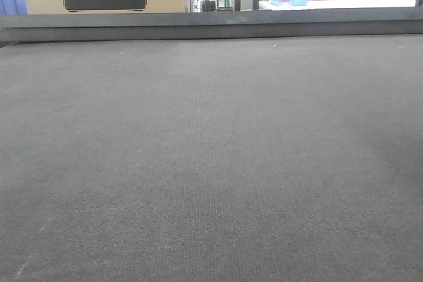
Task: Grab block from conveyor and place in blue bin
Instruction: 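Lift both held bricks up off the conveyor belt, then drive away from the conveyor past the red-framed table holding both bricks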
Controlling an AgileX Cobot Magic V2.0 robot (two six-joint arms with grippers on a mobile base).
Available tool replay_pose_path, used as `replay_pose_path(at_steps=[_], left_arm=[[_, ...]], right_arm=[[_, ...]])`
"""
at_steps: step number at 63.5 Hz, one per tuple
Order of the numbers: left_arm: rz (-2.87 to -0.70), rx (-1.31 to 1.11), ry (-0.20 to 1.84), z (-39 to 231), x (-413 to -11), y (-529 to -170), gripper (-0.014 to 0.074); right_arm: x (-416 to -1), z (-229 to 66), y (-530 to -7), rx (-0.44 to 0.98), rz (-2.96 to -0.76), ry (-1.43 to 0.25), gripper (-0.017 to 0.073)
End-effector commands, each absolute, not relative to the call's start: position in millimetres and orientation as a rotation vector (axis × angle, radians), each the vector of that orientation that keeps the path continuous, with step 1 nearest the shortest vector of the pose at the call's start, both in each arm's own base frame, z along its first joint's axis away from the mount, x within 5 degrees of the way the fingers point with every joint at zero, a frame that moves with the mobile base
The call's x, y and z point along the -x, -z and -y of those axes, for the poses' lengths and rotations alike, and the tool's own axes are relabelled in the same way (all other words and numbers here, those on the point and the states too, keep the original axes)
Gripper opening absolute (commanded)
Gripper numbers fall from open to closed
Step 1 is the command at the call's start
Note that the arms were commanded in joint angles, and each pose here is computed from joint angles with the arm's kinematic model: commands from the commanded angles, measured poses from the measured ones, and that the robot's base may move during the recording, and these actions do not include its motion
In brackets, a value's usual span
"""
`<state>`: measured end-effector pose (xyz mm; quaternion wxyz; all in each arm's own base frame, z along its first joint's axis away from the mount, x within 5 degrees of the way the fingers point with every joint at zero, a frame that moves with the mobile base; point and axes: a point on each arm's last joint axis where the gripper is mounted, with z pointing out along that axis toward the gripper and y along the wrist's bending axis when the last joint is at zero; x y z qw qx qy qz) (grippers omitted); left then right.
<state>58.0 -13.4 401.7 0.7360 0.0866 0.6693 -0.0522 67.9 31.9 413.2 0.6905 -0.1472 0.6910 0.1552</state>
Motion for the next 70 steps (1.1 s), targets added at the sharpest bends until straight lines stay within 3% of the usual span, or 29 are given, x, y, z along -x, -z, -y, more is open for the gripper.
replay_pose_path(at_steps=[1,70], left_arm=[[-1.448,-0.188,0.119,13.3,-56.8,-403.9,-0.0111],[-1.448,-0.188,0.119,13.3,-56.8,-403.9,-0.0111]], right_arm=[[-66.0,-30.9,-415.9,0.328,-1.510,-0.342,-0.0161],[-66.0,-30.9,-415.9,0.328,-1.510,-0.342,-0.0161]])
